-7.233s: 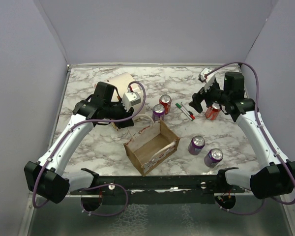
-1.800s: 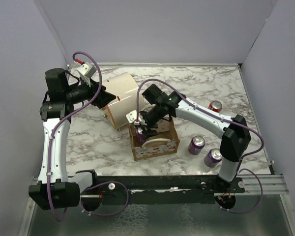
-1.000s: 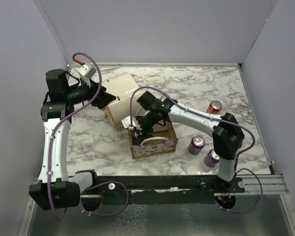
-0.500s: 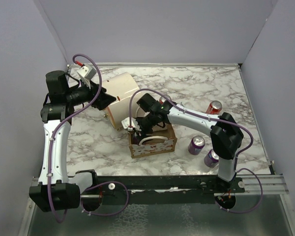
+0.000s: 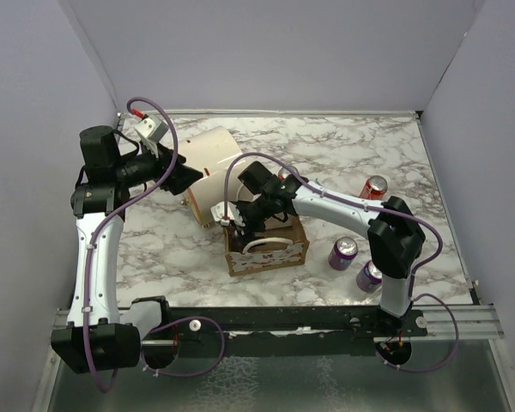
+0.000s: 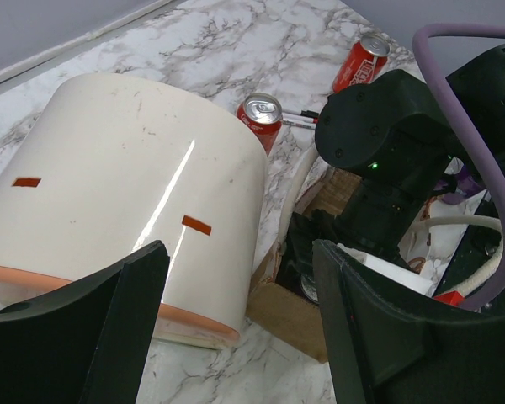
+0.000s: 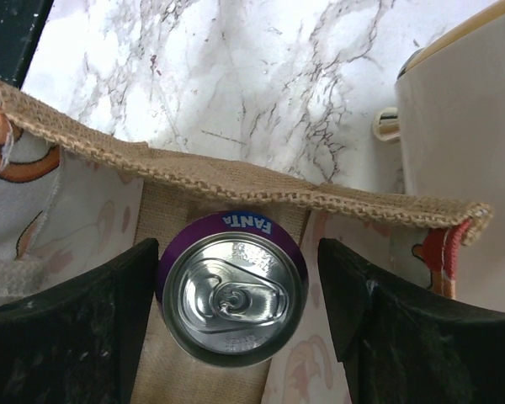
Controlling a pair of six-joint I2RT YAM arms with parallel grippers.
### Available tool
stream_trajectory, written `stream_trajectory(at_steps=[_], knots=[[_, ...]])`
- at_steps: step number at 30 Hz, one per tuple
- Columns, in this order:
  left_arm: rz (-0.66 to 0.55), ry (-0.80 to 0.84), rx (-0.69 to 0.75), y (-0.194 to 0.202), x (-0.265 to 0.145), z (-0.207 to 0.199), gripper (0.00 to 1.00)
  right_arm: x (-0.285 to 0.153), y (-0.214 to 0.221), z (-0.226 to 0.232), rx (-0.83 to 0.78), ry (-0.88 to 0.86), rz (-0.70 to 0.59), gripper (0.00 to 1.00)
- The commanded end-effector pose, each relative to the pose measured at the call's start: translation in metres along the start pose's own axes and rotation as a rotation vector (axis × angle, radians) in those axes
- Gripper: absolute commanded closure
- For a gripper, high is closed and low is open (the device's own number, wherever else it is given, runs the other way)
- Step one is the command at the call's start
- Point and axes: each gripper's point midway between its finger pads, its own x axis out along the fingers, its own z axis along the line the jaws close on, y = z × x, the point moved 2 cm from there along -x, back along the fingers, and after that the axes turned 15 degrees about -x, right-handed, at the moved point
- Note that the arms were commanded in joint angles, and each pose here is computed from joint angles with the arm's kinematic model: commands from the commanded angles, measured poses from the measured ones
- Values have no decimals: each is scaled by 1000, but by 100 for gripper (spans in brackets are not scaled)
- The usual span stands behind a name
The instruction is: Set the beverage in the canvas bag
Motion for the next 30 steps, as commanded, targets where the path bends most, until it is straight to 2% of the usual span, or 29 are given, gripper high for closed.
stream_trajectory(at_steps=[1, 4, 8, 16, 24, 30], knots=[[-15, 31, 39, -2, -3, -7, 28, -13, -22, -24, -57, 84, -29, 21], [-15, 30, 41, -2, -3, -7, 28, -15, -24, -24, -57, 87, -29, 16], [-18, 27, 46, -3, -4, -7, 28, -19, -28, -25, -57, 95, -37, 15], [-32, -4, 37, -9, -4, -3, 28, -35, -46, -25, -65, 116, -71, 22], [-35, -17, 37, -12, -4, -2, 29, -51, -60, -25, -59, 141, -91, 24], [-63, -88, 29, -21, -5, 8, 29, -74, -75, -39, -32, 240, -88, 26]])
